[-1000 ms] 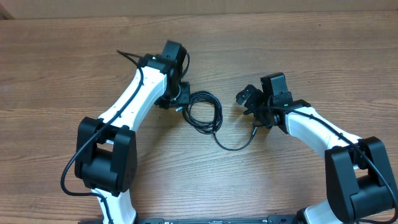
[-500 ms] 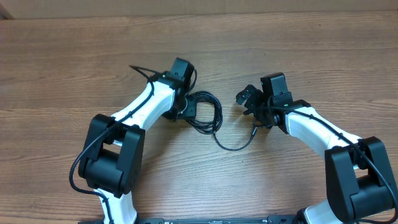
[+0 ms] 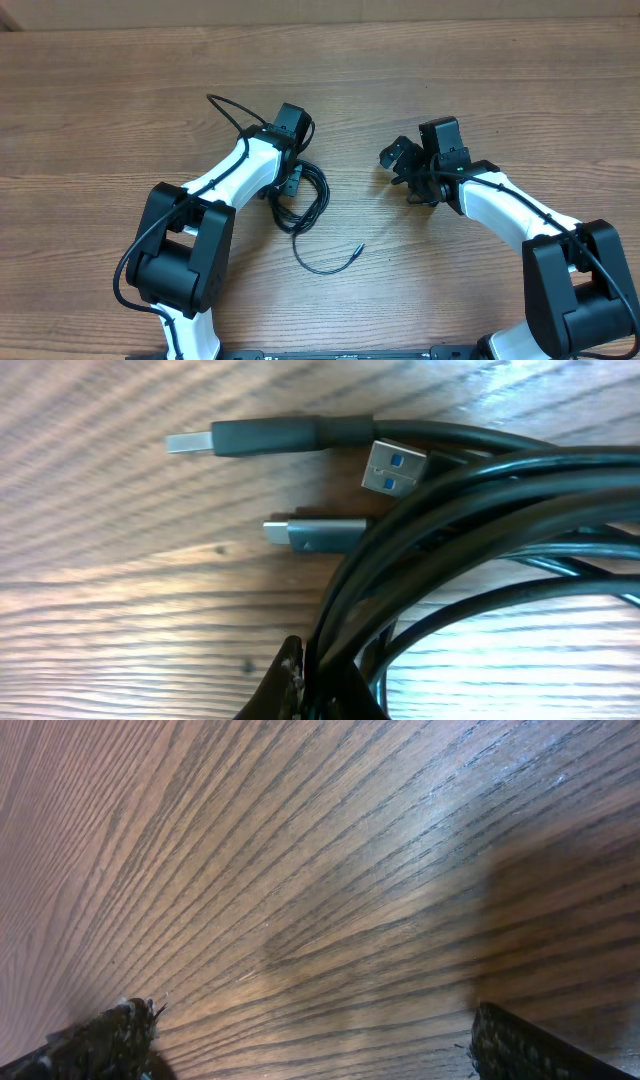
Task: Untangle cables
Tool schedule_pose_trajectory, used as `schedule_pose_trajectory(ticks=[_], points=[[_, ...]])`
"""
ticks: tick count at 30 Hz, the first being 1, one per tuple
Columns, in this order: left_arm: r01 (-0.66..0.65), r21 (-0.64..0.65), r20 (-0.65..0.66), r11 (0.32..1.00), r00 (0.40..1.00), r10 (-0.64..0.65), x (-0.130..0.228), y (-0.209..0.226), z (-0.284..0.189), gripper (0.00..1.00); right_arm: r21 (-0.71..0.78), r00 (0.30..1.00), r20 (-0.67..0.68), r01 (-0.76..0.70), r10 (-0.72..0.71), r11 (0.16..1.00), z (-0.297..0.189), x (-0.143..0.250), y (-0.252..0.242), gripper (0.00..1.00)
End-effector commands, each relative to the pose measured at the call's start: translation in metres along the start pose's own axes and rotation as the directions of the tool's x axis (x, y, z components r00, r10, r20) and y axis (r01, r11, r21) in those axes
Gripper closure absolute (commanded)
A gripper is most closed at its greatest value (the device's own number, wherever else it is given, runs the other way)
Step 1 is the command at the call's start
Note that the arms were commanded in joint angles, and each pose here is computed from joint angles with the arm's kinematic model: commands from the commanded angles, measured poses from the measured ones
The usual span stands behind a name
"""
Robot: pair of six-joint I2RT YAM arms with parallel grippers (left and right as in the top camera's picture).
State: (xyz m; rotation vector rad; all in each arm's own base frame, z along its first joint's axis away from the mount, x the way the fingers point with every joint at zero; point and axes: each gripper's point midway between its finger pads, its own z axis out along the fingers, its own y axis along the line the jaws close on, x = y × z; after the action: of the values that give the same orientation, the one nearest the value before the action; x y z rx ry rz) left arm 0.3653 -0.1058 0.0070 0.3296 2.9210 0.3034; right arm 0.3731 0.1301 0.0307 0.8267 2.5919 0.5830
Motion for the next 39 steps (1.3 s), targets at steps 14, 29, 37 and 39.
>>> schedule_pose_trajectory(ticks=[14, 29, 37, 39], points=[[-0.1, 0.006, -0.001, 0.995, 0.995, 0.1, 0.001, -0.001, 0.004, 0.96, 0.019, 1.0, 0.006, -0.001, 0.0, 1.0, 0.002, 0.001, -0.006, 0.0], [-0.099, 0.013, -0.001, 0.995, 0.995, 0.099, 0.001, -0.003, 0.004, 0.94, 0.018, 1.0, 0.007, -0.001, 0.0, 1.0, 0.002, 0.001, -0.006, 0.0], [-0.098, 0.013, 0.001, 0.995, 0.995, 0.098, 0.001, -0.003, 0.004, 0.93, 0.019, 1.0, 0.006, -0.001, 0.0, 1.0, 0.002, 0.001, -0.006, 0.0], [-0.098, 0.013, 0.001, 0.995, 0.995, 0.098, 0.001, -0.003, 0.004, 0.93, 0.02, 1.0, 0.005, -0.001, 0.001, 1.0, 0.002, 0.001, -0.006, 0.0]])
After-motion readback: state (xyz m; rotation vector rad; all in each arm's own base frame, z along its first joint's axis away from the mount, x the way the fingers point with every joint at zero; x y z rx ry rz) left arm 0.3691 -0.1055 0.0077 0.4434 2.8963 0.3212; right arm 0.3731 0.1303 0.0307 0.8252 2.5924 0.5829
